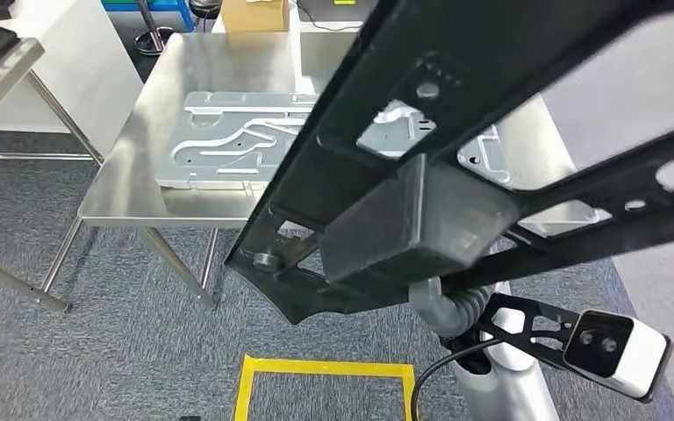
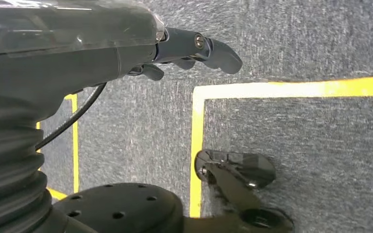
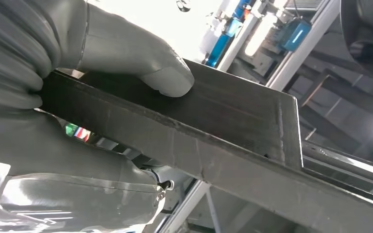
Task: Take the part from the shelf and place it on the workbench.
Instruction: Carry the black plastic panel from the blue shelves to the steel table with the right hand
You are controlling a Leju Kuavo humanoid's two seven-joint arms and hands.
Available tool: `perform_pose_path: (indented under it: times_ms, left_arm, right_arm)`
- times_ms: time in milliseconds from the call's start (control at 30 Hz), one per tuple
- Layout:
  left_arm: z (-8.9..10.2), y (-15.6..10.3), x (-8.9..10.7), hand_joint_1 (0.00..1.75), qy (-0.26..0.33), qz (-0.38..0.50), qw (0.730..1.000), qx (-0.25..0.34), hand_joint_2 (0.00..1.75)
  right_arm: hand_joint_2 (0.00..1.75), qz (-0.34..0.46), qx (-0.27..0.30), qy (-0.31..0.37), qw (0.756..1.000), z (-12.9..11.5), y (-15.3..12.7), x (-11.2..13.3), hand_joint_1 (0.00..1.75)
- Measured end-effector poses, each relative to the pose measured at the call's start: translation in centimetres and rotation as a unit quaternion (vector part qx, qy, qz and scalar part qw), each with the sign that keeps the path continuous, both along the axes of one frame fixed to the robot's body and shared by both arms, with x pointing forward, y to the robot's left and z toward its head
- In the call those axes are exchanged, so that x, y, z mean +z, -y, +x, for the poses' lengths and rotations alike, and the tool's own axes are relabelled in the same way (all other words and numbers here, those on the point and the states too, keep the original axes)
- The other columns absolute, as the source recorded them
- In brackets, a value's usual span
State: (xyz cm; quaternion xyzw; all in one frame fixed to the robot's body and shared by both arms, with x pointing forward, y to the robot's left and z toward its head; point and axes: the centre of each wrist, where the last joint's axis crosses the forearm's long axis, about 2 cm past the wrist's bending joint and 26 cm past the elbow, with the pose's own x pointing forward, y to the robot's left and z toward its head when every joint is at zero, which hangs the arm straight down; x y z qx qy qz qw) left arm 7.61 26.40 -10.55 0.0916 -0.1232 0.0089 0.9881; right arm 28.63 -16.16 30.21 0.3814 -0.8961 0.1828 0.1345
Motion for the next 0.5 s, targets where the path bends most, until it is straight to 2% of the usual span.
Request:
perform_pose_path:
  times_ms: [500]
  left_arm:
    - [-0.55, 0.04, -0.09, 0.0, -0.005, 0.002, 1.0, 0.003, 1.75]
  right_arm:
    - [1.75, 0.008, -0.005, 0.002, 1.0, -0.17, -0.02, 0.75, 1.75]
